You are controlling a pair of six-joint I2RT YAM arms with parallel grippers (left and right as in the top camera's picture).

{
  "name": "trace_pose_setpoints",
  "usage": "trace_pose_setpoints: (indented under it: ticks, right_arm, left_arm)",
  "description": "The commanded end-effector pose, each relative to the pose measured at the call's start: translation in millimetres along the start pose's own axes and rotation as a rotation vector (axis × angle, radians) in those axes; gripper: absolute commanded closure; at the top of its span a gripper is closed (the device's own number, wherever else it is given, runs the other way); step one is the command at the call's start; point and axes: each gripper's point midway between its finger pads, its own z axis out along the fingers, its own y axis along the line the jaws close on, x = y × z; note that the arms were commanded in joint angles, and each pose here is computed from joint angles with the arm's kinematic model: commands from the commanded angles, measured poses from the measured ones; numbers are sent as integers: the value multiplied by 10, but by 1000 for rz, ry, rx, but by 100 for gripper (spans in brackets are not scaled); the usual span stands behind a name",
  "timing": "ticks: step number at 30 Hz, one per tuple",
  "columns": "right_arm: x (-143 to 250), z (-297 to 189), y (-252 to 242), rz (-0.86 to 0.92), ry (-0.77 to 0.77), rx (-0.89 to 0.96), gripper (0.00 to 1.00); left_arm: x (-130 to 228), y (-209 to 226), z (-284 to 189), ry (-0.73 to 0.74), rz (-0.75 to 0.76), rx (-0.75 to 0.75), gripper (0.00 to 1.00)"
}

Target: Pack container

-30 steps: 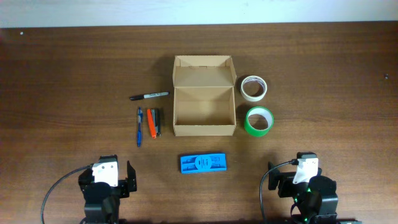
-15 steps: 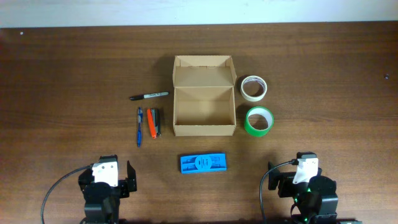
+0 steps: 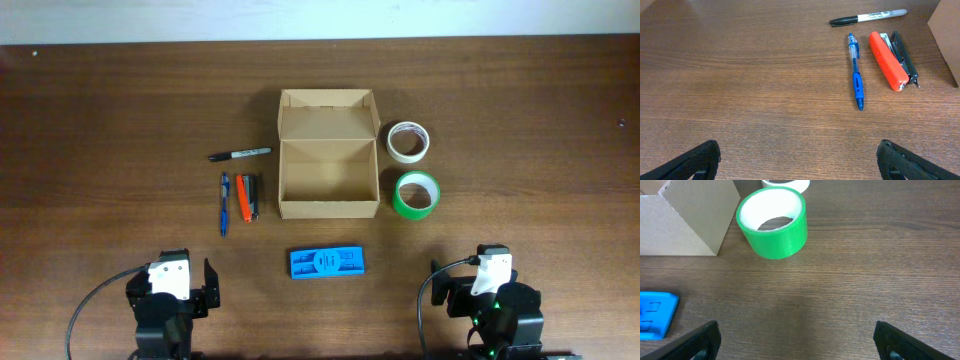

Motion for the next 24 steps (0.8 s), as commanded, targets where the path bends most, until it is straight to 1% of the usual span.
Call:
trace_pose_setpoints:
  ticks: [1,6,9,12,14,16,20,24]
  right_arm:
    - [-100,-49,1,10,-25,3,1]
    - [-651,-344,58,9,-38,7,1]
    - [-1097,-453,102,14,19,11,1]
    - [-1477,-440,135,19,84,13,1]
    - [-1918,-292,154,26,168,21,1]
    - [-2138,-131,158,29,201,23,1]
    - [-2422,304,121,70,258,45,1]
    - [-2506,881,27,128,333,92,1]
  left_arm:
    - [16,34,12,-2,-14,-20,0]
    - [16,34,12,-2,-14,-20,0]
    - [16,34,12,-2,-14,-20,0]
    - [16,34,12,-2,-14,-20,0]
    - [16,34,12,-2,-14,-20,1]
    - [16,34,12,-2,-14,-20,0]
    - [16,34,12,-2,-14,-20,0]
    - [16,34,12,-2,-14,-20,0]
